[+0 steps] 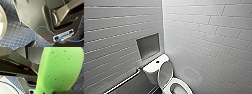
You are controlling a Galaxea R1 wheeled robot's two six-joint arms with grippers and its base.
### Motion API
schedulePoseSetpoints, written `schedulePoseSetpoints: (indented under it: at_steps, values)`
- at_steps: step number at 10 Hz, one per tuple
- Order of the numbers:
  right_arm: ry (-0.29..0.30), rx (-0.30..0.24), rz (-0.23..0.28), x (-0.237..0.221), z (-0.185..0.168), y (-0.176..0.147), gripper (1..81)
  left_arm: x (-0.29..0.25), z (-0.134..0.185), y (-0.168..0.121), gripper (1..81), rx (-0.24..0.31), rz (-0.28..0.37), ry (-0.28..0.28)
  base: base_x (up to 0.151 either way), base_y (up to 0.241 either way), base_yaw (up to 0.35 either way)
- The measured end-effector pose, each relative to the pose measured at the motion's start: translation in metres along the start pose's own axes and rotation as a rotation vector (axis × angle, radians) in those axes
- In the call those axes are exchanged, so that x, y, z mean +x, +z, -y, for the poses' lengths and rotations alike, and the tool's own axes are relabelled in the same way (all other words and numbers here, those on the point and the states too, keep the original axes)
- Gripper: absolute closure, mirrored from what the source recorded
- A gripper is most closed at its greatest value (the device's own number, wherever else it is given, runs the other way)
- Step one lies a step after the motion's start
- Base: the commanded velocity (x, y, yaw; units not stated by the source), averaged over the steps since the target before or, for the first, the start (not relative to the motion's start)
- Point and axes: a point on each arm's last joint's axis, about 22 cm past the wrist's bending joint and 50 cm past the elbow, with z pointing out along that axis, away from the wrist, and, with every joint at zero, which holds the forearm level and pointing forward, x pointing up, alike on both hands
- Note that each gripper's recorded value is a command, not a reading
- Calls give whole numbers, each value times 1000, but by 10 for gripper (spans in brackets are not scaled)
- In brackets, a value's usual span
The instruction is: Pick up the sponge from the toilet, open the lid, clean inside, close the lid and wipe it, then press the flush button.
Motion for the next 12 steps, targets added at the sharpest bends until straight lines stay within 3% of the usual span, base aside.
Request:
schedulePoseSetpoints:
  at_steps: [1,3,5,8,12]
  values:
    - [-2,-6,11,0,-2,0,811,8,-10,-1,10,-45,-13,6,0,0,0]
    - [-3,-8,3,11,-3,0,811,30,-16,-5,10,-86,-65,25,0,0,0]
    - [-9,-9,58,8,1,2,811,47,-12,-7,10,-82,-89,2,0,0,0]
    - [-10,-2,69,7,9,3,811,47,-17,-7,10,-82,-90,-1,0,0,0]
    - [6,-14,112,-34,4,-9,811,7,-24,-9,10,-79,-45,-13,0,0,0]
